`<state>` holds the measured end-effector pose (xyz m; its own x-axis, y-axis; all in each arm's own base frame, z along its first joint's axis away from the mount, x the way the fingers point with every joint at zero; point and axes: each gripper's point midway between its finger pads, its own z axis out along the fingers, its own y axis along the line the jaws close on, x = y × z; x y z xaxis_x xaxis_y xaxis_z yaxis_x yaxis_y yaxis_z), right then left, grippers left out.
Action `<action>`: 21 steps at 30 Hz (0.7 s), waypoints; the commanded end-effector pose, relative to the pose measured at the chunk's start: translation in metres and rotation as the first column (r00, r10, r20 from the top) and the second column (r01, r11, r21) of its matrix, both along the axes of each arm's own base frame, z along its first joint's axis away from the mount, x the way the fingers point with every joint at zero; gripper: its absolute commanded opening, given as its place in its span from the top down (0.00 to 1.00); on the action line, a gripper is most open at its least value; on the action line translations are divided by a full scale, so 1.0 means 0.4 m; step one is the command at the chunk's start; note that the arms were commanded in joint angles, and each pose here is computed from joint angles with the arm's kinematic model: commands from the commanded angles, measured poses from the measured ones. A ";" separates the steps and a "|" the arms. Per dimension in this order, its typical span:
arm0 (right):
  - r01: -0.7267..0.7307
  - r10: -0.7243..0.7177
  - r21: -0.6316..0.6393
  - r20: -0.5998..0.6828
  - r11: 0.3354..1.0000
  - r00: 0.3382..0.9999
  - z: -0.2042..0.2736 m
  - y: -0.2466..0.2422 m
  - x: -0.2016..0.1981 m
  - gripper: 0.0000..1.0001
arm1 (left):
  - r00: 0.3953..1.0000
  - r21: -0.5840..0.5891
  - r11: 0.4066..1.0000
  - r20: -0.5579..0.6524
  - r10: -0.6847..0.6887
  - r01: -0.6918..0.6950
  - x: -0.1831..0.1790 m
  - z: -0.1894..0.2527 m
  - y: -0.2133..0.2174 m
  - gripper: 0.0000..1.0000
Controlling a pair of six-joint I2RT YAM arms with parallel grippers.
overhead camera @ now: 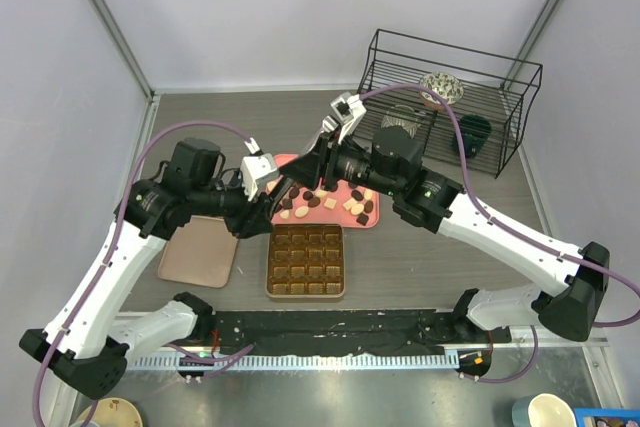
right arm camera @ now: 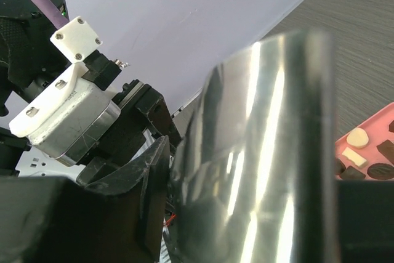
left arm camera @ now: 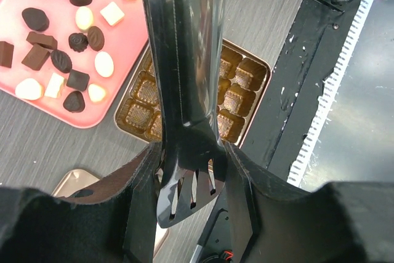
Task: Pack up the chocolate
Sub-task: Adjust the clamp.
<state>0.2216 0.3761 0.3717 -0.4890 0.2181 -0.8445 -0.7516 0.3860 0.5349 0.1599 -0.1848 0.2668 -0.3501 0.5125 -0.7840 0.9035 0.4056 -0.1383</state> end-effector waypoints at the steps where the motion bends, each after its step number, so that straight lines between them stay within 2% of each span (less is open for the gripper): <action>1: -0.021 0.022 -0.028 0.048 0.999 0.999 0.003 -0.010 -0.014 0.59 | 0.998 -0.072 0.996 0.044 -0.052 0.055 -0.023 0.063 -0.018 0.74; 6: -0.027 0.028 -0.025 0.049 0.999 0.998 0.006 -0.010 -0.017 0.53 | 0.998 -0.070 0.996 0.042 -0.049 0.052 -0.026 0.062 -0.015 0.74; 16: -0.050 0.052 -0.039 0.031 0.998 0.998 -0.003 -0.011 -0.030 0.50 | 0.997 -0.066 0.997 0.063 -0.041 0.045 -0.022 0.057 -0.011 0.74; 18: -0.052 0.053 -0.033 0.033 0.998 0.998 0.002 -0.011 -0.031 0.53 | 0.997 -0.064 0.997 0.066 -0.045 0.049 -0.025 0.054 -0.009 0.73; 21: -0.056 0.057 -0.025 0.027 0.998 0.998 0.002 -0.008 -0.033 0.64 | 0.997 -0.060 0.997 0.066 -0.042 0.046 -0.023 0.049 -0.008 0.73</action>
<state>0.2144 0.3765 0.3638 -0.5006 0.1707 -0.8487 -0.7646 0.3726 0.5259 0.1552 -0.1840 0.2716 -0.3401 0.5022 -0.7950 0.9068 0.3990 -0.1358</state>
